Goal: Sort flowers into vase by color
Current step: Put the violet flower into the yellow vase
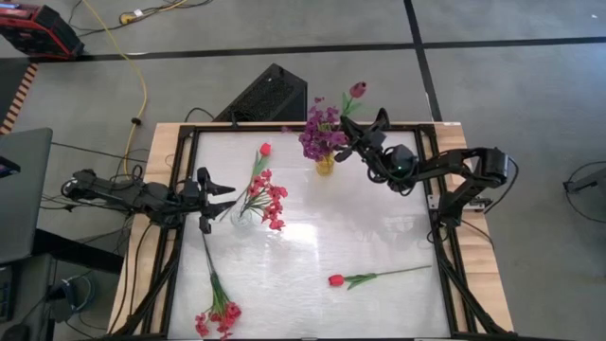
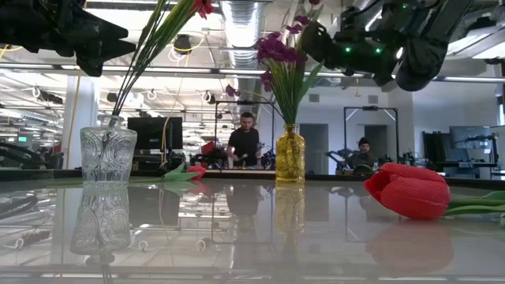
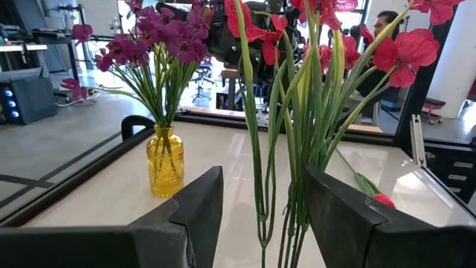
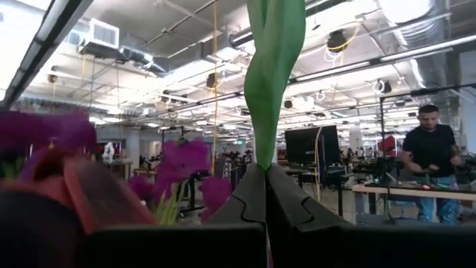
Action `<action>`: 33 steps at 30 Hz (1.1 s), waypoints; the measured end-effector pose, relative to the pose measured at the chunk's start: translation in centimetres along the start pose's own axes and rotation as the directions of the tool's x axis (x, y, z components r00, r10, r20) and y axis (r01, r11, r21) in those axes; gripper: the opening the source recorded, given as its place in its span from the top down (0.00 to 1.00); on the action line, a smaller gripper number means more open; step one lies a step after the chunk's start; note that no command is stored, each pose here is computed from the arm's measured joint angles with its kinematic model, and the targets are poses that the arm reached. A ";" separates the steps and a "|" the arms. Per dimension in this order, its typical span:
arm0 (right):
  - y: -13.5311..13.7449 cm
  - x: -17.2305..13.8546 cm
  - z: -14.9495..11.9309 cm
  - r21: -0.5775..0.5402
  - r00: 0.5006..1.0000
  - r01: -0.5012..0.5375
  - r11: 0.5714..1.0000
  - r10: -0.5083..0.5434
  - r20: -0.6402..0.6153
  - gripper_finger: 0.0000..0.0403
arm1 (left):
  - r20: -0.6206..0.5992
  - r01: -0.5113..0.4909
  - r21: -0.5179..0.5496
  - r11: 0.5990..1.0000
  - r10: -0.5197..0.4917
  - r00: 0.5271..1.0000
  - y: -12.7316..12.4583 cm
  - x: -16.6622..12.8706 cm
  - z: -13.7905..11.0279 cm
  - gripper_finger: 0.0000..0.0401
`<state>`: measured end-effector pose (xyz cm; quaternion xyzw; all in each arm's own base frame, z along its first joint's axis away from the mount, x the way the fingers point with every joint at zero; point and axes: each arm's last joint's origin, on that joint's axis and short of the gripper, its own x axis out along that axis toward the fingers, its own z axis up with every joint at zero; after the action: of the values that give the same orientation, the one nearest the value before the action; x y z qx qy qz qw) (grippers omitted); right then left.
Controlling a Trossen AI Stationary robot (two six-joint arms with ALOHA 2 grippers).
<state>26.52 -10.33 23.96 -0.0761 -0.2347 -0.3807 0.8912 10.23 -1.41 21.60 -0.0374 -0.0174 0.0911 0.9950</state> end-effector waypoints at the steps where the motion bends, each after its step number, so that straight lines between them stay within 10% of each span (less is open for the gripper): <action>1: 0.0 0.0 -0.1 -0.009 1.000 -0.006 1.000 0.006 -0.001 0.95 | 0.000 0.000 0.000 1.000 0.000 1.000 0.0 0.0 0.0 0.57; 33: 0.4 -0.3 -2.8 0.042 0.973 -0.011 0.999 0.020 -0.228 0.95 | -0.004 0.018 -0.025 1.000 -0.018 1.000 -0.1 0.0 0.0 0.57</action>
<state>27.61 -10.69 21.40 -0.0154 -0.1377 -0.3752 0.9165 10.24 -1.47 21.57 -0.0500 -0.0166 0.0816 0.9953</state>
